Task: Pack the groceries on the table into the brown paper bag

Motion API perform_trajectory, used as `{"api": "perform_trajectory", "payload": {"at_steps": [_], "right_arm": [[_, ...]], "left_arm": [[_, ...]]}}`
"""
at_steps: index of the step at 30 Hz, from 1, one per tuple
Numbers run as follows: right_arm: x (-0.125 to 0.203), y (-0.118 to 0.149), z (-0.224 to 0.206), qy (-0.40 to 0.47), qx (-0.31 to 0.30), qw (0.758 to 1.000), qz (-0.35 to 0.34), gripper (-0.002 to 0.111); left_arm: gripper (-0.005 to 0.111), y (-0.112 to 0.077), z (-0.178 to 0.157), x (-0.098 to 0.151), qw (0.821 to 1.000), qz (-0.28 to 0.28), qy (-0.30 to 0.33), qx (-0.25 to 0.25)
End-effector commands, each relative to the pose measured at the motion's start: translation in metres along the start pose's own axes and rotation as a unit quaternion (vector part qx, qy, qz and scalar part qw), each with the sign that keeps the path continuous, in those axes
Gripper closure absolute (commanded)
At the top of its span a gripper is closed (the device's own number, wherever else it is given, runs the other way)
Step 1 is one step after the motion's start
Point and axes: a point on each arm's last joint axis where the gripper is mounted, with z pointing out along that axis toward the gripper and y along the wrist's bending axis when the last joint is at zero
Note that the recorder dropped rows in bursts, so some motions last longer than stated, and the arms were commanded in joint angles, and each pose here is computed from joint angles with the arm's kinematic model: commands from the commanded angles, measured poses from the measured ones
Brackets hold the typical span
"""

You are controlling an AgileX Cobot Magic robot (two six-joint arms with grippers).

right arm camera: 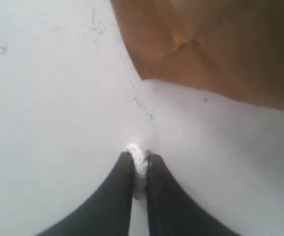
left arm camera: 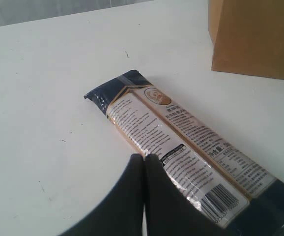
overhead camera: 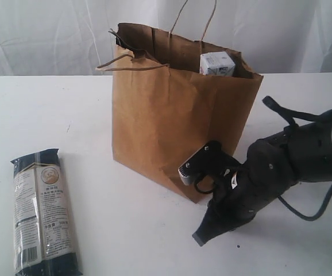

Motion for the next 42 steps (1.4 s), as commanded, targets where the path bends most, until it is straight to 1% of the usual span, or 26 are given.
{"api": "perform_trajectory", "payload": {"at_steps": [1, 4, 9, 15, 21, 24, 26, 28, 30, 33, 36, 38, 42], "right_arm": [[-0.006, 0.008, -0.031, -0.039, -0.002, 0.999, 0.009, 0.108], [-0.008, 0.018, -0.058, -0.069, -0.006, 0.998, -0.006, 0.108], [-0.001, 0.036, -0.104, -0.100, -0.020, 0.994, -0.038, 0.108], [0.006, 0.046, -0.158, -0.203, -0.031, 0.978, -0.044, 0.108], [-0.004, 0.044, -0.203, -0.315, -0.016, 0.948, -0.044, 0.108], [-0.018, 0.040, -0.226, -0.373, 0.010, 0.926, -0.060, 0.108], [-0.028, 0.038, -0.243, -0.415, 0.034, 0.906, -0.076, 0.108], [-0.037, 0.036, -0.256, -0.444, 0.052, 0.890, -0.089, 0.108], [-0.046, 0.034, -0.265, -0.458, 0.068, 0.881, -0.100, 0.108], [-0.058, 0.024, -0.266, -0.457, 0.087, 0.880, -0.093, 0.108], [-0.072, 0.010, -0.260, -0.443, 0.104, 0.887, -0.077, 0.108], [-0.081, 0.002, -0.251, -0.423, 0.106, 0.898, -0.064, 0.108], [-0.094, -0.003, -0.229, -0.372, 0.097, 0.921, -0.061, 0.108]], "left_arm": [[0.107, 0.000, 0.000, 0.001, 1.000, -0.001, 0.000, 0.000], [0.107, 0.000, 0.000, 0.001, 1.000, -0.001, 0.000, 0.000], [0.107, 0.000, 0.000, 0.001, 1.000, -0.001, 0.000, 0.000], [0.107, 0.000, 0.000, 0.001, 1.000, -0.001, 0.000, 0.000], [0.107, 0.000, 0.000, 0.001, 1.000, -0.001, 0.000, 0.000], [0.107, 0.000, 0.000, 0.001, 1.000, -0.001, 0.000, 0.000], [0.107, 0.000, 0.000, 0.001, 1.000, -0.001, 0.000, 0.000], [0.107, 0.000, 0.000, 0.001, 1.000, -0.001, 0.000, 0.000], [0.107, 0.000, 0.000, 0.001, 1.000, -0.001, 0.000, 0.000], [0.107, 0.000, 0.000, 0.001, 1.000, -0.001, 0.000, 0.000], [0.107, 0.000, 0.000, 0.001, 1.000, -0.001, 0.000, 0.000], [0.107, 0.000, 0.000, 0.001, 1.000, -0.001, 0.000, 0.000], [0.107, 0.000, 0.000, 0.001, 1.000, -0.001, 0.000, 0.000]]}}
